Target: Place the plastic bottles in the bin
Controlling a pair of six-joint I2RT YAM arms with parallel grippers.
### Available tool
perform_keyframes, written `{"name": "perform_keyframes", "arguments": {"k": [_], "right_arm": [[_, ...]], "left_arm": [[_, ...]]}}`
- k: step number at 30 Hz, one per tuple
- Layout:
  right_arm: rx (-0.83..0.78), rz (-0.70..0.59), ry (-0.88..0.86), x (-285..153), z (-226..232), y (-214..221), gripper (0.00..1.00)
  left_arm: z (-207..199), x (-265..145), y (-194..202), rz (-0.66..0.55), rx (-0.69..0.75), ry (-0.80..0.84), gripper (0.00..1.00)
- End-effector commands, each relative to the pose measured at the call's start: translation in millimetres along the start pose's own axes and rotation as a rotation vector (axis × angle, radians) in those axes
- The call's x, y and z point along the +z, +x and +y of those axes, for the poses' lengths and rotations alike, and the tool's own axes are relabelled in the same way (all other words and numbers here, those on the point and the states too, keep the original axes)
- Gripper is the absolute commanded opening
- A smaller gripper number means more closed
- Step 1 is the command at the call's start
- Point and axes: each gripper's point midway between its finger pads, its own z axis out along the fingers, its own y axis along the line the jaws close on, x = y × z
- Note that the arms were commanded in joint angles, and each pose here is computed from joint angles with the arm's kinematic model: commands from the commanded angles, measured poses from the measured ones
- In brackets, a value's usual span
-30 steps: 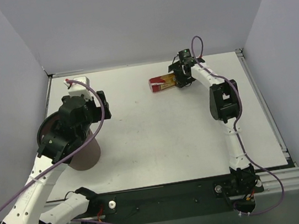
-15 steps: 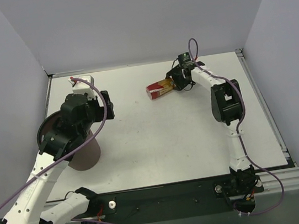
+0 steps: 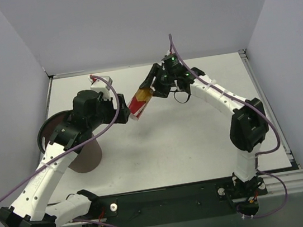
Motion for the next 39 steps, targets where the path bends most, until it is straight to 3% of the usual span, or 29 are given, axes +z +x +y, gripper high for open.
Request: {"name": "perform_keyframes", "arguments": {"k": [1, 6, 20, 39], "right_arm": [[-0.138, 0.081, -0.096, -30.1, 36.4, 48.2, 0.0], [-0.218, 0.113, -0.176, -53.4, 68.4, 77.2, 0.0], [-0.29, 0.131, -0.287, -87.5, 106.7, 106.0, 0.0], [-0.36, 0.135, -0.359, -116.3, 128.6, 121.2, 0.0]], "left_arm": [[-14.5, -7.8, -17.6, -0.055, 0.011, 0.075, 0.95], [-13.9, -15.1, -11.5, -0.031, 0.018, 0.079, 0.95], [-13.5, -12.4, 13.9, 0.034, -0.004, 0.095, 0.95], [-9.7, -0.1, 21.9, 0.068, 0.013, 0.077, 0.95]]}}
